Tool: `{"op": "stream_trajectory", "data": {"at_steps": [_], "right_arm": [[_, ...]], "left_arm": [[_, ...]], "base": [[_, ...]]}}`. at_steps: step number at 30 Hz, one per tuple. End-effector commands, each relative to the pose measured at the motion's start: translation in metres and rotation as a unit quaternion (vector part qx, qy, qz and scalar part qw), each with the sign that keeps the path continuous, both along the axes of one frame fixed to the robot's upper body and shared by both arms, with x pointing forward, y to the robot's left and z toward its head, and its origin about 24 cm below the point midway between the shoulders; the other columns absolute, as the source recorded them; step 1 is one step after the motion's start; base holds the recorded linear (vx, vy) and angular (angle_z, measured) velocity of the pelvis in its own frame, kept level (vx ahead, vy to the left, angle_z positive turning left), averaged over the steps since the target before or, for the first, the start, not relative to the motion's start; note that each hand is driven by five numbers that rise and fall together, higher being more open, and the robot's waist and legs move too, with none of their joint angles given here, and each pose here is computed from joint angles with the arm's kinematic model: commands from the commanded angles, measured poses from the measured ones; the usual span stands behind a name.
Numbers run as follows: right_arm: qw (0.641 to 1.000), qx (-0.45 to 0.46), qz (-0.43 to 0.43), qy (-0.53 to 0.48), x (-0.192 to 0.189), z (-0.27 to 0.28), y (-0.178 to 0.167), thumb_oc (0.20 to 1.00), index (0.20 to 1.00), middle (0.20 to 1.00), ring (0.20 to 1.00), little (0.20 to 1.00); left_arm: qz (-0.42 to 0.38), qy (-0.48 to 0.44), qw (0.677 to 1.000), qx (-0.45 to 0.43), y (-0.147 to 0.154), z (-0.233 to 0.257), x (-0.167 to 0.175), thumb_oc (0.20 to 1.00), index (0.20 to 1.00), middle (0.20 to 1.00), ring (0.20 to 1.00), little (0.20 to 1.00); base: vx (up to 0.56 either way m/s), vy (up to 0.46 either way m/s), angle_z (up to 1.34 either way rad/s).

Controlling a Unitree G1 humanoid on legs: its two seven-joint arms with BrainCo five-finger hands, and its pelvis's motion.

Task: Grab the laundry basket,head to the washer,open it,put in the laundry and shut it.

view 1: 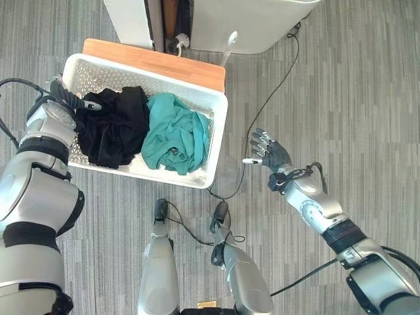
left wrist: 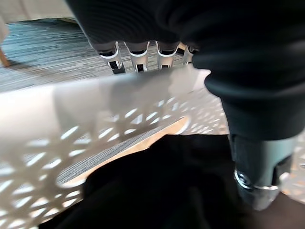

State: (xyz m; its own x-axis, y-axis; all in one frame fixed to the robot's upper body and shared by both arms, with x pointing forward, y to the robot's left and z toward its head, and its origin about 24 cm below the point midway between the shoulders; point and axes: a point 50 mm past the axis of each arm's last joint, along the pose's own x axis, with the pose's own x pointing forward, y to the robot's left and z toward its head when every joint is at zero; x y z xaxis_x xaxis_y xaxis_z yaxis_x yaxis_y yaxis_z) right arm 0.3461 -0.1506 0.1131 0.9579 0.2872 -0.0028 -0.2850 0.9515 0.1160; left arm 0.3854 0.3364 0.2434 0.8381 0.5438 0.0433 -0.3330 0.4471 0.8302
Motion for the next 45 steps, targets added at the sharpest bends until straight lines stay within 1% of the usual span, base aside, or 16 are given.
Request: {"op": "stream_trajectory", "data": {"at_steps": [1,5,11,12,17,19,24,26,27,28,30,31,33,34,39,45], "right_arm": [[0.998,0.015,0.004,-0.055,-0.002,0.029,-0.014,1.0,1.0,1.0,1.0,1.0],[0.998,0.003,0.032,-0.044,0.001,0.026,0.002,1.0,1.0,1.0,1.0,1.0],[1.0,-0.001,0.026,-0.012,0.018,0.021,0.017,1.0,1.0,1.0,1.0,1.0],[1.0,-0.014,0.026,0.005,0.026,0.019,0.028,1.0,1.0,1.0,1.0,1.0],[1.0,-0.012,0.009,0.027,0.042,0.024,0.039,1.0,1.0,1.0,1.0,1.0],[0.999,0.008,-0.001,0.037,0.047,0.027,0.044,1.0,1.0,1.0,1.0,1.0],[0.999,0.048,0.015,0.016,0.05,0.048,0.061,1.0,1.0,1.0,1.0,1.0],[0.997,0.04,0.056,-0.017,0.038,0.057,0.066,1.0,1.0,1.0,1.0,1.0],[0.996,0.035,0.073,-0.029,0.032,0.058,0.065,1.0,1.0,1.0,1.0,1.0],[0.994,0.022,0.096,-0.042,0.021,0.056,0.054,1.0,1.0,1.0,1.0,1.0],[0.992,0.002,0.114,-0.049,0.007,0.052,0.037,1.0,1.0,1.0,1.0,1.0],[0.992,0.002,0.114,-0.049,0.007,0.052,0.037,1.0,1.0,1.0,1.0,1.0],[0.987,-0.062,0.141,-0.036,-0.016,0.045,0.001,1.0,1.0,1.0,1.0,1.0],[0.987,-0.062,0.141,-0.035,-0.016,0.045,0.001,1.0,1.0,1.0,1.0,1.0],[0.98,-0.119,0.161,-0.006,-0.034,0.047,-0.029,1.0,1.0,1.0,1.0,1.0],[0.979,-0.127,0.156,-0.016,-0.029,0.056,-0.031,1.0,1.0,1.0,1.0,1.0]], "left_arm": [[0.033,-0.041,0.999,0.003,0.005,0.013,-0.003,1.0,1.0,1.0,1.0,1.0],[0.035,-0.04,0.998,-0.015,0.002,0.004,-0.002,1.0,1.0,1.0,1.0,1.0],[0.036,-0.022,0.998,-0.035,0.003,-0.011,-0.003,1.0,1.0,1.0,1.0,1.0],[0.024,-0.018,0.999,-0.032,-0.004,-0.008,0.001,1.0,1.0,1.0,1.0,1.0],[-0.018,-0.004,1.0,-0.014,-0.021,-0.005,0.01,1.0,1.0,1.0,1.0,1.0],[-0.031,-0.005,0.999,-0.007,-0.029,-0.003,0.014,1.0,1.0,1.0,1.0,1.0],[-0.026,0.002,1.0,-0.002,-0.025,-0.002,0.012,1.0,1.0,1.0,1.0,1.0],[-0.021,0.009,1.0,0.003,-0.017,-0.005,0.009,1.0,1.0,1.0,1.0,1.0],[-0.019,0.011,1.0,0.002,-0.015,-0.008,0.008,1.0,1.0,1.0,1.0,1.0],[-0.017,0.016,1.0,0.0,-0.011,-0.012,0.005,1.0,1.0,1.0,1.0,1.0],[-0.009,0.027,1.0,-0.005,-0.003,-0.019,0.001,1.0,1.0,1.0,1.0,1.0],[-0.009,0.027,1.0,-0.005,-0.003,-0.019,0.001,1.0,1.0,1.0,1.0,1.0],[-0.013,0.037,0.999,-0.002,0.004,-0.021,-0.003,1.0,1.0,1.0,1.0,1.0],[-0.013,0.037,0.999,-0.002,0.004,-0.022,-0.003,1.0,1.0,1.0,1.0,1.0],[-0.022,0.046,0.999,-0.002,0.014,-0.018,-0.009,1.0,1.0,1.0,1.0,1.0],[-0.021,0.041,0.999,-0.013,0.016,-0.02,-0.01,1.0,1.0,1.0,1.0,1.0]], "base": [[0.0,0.0,0.0],[0.0,0.0,0.0],[0.0,0.006,0.0],[0.0,0.0,0.0],[0.01,0.007,0.09],[0.02,0.008,0.1],[0.05,0.011,0.02],[0.07,0.021,-0.04],[0.03,0.03,-0.03],[0.0,0.0,0.0],[0.01,0.009,0.02],[-0.05,0.043,0.02],[-0.05,0.055,-0.01],[0.01,0.033,0.03],[-0.01,0.04,-0.02],[0.0,0.024,-0.07]]}}
